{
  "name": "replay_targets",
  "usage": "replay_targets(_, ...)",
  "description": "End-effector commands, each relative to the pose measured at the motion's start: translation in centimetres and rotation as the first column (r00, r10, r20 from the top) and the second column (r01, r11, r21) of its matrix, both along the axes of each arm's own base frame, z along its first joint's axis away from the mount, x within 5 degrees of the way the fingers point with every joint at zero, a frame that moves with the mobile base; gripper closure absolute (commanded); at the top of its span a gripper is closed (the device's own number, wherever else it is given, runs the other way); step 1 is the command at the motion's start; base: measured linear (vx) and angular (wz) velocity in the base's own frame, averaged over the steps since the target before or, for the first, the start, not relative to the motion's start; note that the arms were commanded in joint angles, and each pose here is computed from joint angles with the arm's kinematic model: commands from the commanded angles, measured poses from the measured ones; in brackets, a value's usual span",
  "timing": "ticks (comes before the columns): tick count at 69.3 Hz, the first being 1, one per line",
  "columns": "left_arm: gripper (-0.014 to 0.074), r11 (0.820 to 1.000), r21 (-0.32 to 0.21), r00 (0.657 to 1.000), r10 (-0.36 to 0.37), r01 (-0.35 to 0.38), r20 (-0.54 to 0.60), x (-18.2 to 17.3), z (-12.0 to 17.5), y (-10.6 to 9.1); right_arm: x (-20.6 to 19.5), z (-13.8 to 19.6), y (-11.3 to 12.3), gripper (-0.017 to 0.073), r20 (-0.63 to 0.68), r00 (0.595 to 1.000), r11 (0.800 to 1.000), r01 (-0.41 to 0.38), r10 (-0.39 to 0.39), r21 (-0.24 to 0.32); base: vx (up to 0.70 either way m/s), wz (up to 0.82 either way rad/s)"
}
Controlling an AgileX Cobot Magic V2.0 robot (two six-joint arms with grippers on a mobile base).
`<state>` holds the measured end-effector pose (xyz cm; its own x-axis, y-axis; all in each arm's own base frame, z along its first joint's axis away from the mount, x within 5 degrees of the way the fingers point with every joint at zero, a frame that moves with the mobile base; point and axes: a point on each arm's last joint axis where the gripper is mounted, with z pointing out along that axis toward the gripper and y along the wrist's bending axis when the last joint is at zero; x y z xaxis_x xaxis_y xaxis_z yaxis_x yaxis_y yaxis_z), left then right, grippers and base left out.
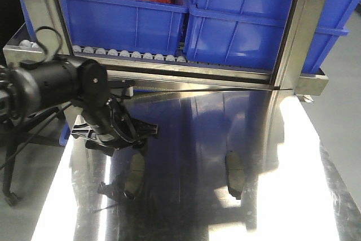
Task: Move and align brake pads A on conveyor
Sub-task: 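Lower the left gripper onto the brake pad nearest the left arm, then close the left gripper on the brake pad and lift it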
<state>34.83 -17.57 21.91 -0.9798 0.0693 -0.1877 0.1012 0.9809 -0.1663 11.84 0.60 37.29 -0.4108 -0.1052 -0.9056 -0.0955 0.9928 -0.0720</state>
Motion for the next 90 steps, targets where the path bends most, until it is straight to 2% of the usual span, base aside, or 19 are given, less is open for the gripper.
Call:
replay_targets(1,0.0088,1.000,0.000,0.999,-0.002,0.002,0.035,0.3,2.1,-0.8,0.2,1.4,-0.1,0.0001,0.091,0.996,1.000,0.005,-0.004,-0.009,0.00,0.00)
replay_targets(9,0.0088,0.999,0.040,0.999,0.024,-0.023,-0.026,0.7,1.1,-1.4,0.2,1.4,-0.1,0.0001,0.091,0.996,1.000,0.005,-0.004,-0.009,0.00,0.00)
replay_targets(21,0.0088,0.997,0.079,0.997,0.011,-0.005,-0.080,0.8,-0.4,-2.5,0.2,1.4,-0.1,0.0001,0.091,0.996,1.000,0.005,-0.004,-0.009,0.00,0.00)
replay_targets(37,0.0088,0.997,0.075,0.996,0.017,-0.011,-0.083,0.8,-1.4,-3.6,0.2,1.4,-0.1,0.0001,0.091,0.996,1.000,0.005,-0.004,-0.009,0.00,0.00)
replay_targets(66,0.0096,0.998,0.063,0.998,0.018,-0.015,-0.060,1.4,-2.5,-3.9,0.2,1.4,-0.1,0.0001,0.091,0.996,1.000,0.005,-0.004,-0.009,0.00,0.00)
replay_targets(71,0.0135,0.998,0.062,0.998,0.018,-0.015,-0.057,1.4,-2.5,-3.9,0.2,1.4,-0.1,0.0001,0.091,0.996,1.000,0.005,-0.004,-0.009,0.00,0.00)
replay_targets(76,0.0215,0.998,0.062,0.998,0.018,-0.015,-0.058,1.4,-2.5,-3.9,0.2,1.4,-0.1,0.0001,0.091,0.996,1.000,0.005,-0.004,-0.009,0.00,0.00)
replay_targets(82,0.0370,0.998,0.066,0.998,0.018,-0.014,-0.065,1.4,-2.5,-3.9,0.2,1.4,-0.1,0.0001,0.091,0.996,1.000,0.005,-0.004,-0.009,0.00,0.00)
replay_targets(89,0.0606,0.997,0.073,0.997,0.017,-0.011,-0.076,1.3,-2.5,-3.8,0.2,1.4,-0.1,0.0001,0.091,0.996,1.000,0.005,-0.004,-0.009,0.00,0.00)
replay_targets(90,0.0603,0.997,0.073,0.997,0.015,-0.009,-0.077,1.2,-2.5,-3.8,0.2,1.4,-0.1,0.0001,0.091,0.996,1.000,0.005,-0.004,-0.009,0.00,0.00)
